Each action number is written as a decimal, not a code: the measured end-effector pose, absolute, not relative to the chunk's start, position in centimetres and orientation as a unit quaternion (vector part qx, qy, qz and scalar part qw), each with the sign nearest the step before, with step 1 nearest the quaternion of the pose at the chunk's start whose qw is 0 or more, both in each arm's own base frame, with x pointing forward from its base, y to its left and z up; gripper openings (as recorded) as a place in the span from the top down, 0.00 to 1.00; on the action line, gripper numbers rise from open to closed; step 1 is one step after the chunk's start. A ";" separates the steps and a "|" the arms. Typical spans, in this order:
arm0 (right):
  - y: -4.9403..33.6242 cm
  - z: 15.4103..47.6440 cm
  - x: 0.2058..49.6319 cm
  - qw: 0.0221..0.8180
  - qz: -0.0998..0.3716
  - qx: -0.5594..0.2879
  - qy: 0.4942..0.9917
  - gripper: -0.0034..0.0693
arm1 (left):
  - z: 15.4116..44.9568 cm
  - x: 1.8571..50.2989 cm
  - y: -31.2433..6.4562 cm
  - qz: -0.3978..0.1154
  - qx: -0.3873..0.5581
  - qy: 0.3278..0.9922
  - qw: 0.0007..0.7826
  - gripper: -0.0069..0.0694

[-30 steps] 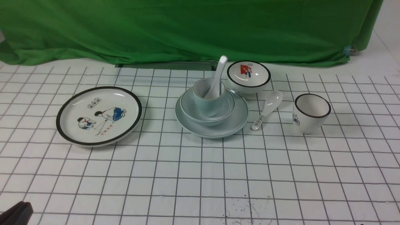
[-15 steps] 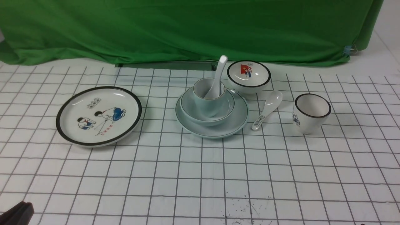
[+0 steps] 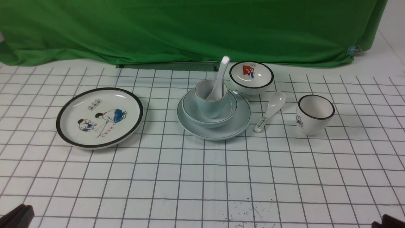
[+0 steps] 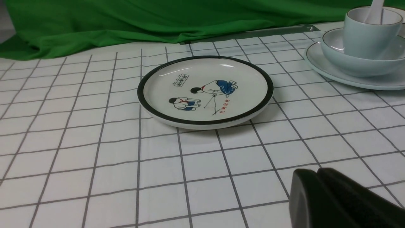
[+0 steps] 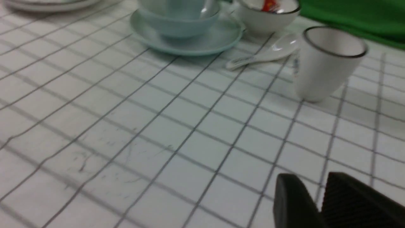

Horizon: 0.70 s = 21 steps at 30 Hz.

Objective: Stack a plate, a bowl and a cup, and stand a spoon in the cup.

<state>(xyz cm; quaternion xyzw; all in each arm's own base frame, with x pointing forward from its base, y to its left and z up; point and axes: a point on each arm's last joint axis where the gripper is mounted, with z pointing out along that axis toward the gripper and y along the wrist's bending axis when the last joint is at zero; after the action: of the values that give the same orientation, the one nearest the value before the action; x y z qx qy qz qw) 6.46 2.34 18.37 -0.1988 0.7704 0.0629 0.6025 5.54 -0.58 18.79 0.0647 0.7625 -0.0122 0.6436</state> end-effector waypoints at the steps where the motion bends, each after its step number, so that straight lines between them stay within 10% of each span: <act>1: 2.3 18.4 6.4 0.603 0.063 -0.199 0.770 0.68 | 18.8 5.5 -0.6 -0.012 0.065 0.763 0.644 0.95; 11: -0.2 18.5 5.5 0.626 -0.088 -0.103 0.768 0.68 | 18.8 5.5 -0.6 -0.012 0.065 0.763 0.643 0.95; 21: 0.0 18.4 5.5 0.625 -0.038 -0.058 0.777 0.88 | 18.8 5.5 -0.6 -0.012 0.065 0.762 0.644 0.95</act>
<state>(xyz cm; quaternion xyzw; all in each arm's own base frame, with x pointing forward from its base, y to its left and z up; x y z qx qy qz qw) 5.48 -0.04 18.35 -0.0577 0.7774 -0.0376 0.6253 5.53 -0.57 18.79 0.0647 0.7624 -0.0122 0.6438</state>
